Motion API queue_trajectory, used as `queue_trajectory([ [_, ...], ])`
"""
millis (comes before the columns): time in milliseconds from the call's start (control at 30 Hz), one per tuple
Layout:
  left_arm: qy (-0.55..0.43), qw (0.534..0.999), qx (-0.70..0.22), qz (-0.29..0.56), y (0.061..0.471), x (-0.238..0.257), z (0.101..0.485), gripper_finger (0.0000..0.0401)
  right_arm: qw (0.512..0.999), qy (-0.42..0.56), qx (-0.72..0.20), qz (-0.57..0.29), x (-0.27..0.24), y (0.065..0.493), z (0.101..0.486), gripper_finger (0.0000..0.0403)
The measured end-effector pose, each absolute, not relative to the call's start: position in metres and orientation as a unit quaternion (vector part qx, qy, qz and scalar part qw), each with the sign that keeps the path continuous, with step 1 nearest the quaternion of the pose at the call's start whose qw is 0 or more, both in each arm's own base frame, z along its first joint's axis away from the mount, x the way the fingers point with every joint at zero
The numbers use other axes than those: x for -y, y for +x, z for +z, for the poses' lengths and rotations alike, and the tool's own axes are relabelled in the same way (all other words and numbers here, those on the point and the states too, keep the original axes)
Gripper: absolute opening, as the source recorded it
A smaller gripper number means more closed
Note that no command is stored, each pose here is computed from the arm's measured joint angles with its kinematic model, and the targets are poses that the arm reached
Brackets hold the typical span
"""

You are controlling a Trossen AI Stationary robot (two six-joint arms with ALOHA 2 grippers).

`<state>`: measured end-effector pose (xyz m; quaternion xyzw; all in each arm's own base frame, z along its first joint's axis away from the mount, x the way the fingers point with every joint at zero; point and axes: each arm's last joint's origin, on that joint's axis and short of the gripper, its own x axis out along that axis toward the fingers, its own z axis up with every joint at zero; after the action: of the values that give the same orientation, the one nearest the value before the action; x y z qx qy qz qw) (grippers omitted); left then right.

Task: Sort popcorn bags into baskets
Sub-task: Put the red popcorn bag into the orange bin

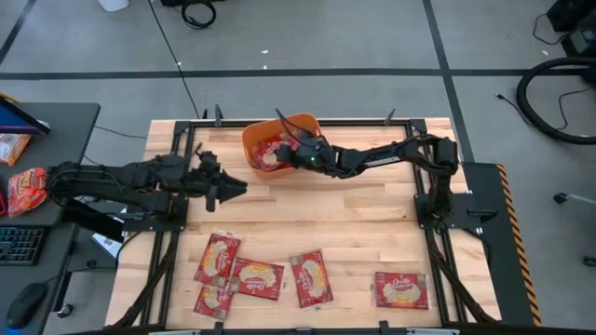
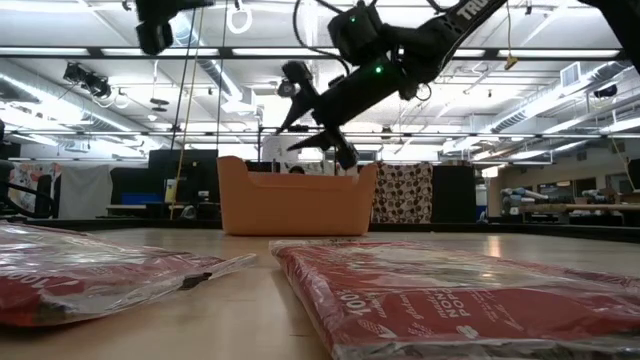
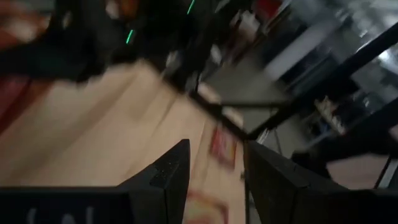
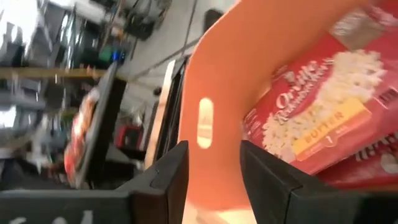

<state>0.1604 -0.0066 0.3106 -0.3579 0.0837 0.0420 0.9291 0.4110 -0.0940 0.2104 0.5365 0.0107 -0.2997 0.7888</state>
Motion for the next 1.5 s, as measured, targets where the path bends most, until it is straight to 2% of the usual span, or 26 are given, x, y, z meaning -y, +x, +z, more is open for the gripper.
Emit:
queue_trajectory([
  [100, -0.373, 0.915, -0.149, 0.046, 0.157, 0.008, 0.299, 0.0156, 0.824, 0.5, -0.045, -0.262, 0.092, 0.41, 0.215, 0.0147],
  [233, -0.383, 0.889, -0.249, 0.018, 0.151, 0.013, 0.284, 0.0156, 0.867, 0.456, -0.105, -0.17, 0.095, 0.409, 0.217, 0.0147],
  [433, -0.4, 0.836, -0.374, -0.007, 0.138, 0.024, 0.267, 0.0156, 0.873, 0.454, -0.176, -0.019, 0.093, 0.408, 0.217, 0.0147],
  [533, -0.398, 0.819, -0.415, 0.0, 0.133, 0.03, 0.262, 0.0156, 0.867, 0.447, -0.218, 0.026, 0.087, 0.406, 0.213, 0.0147],
  [733, -0.38, 0.792, -0.478, 0.013, 0.137, 0.042, 0.249, 0.0156, 0.856, 0.434, -0.281, 0.013, 0.06, 0.406, 0.202, 0.0146],
  [1067, -0.315, 0.736, -0.596, 0.061, 0.166, 0.063, 0.208, 0.0156, 0.859, 0.406, -0.312, -0.019, 0.033, 0.405, 0.197, 0.0144],
  [1300, -0.252, 0.704, -0.662, 0.055, 0.182, 0.075, 0.177, 0.0156, 0.861, 0.394, -0.32, -0.023, 0.032, 0.396, 0.21, 0.0143],
  [1400, -0.226, 0.702, -0.675, 0.033, 0.188, 0.082, 0.165, 0.0156, 0.869, 0.378, -0.317, -0.024, 0.032, 0.391, 0.221, 0.0143],
  [1500, -0.188, 0.709, -0.678, 0.048, 0.194, 0.086, 0.153, 0.0156, 0.88, 0.365, -0.304, -0.03, 0.032, 0.386, 0.232, 0.0143],
])
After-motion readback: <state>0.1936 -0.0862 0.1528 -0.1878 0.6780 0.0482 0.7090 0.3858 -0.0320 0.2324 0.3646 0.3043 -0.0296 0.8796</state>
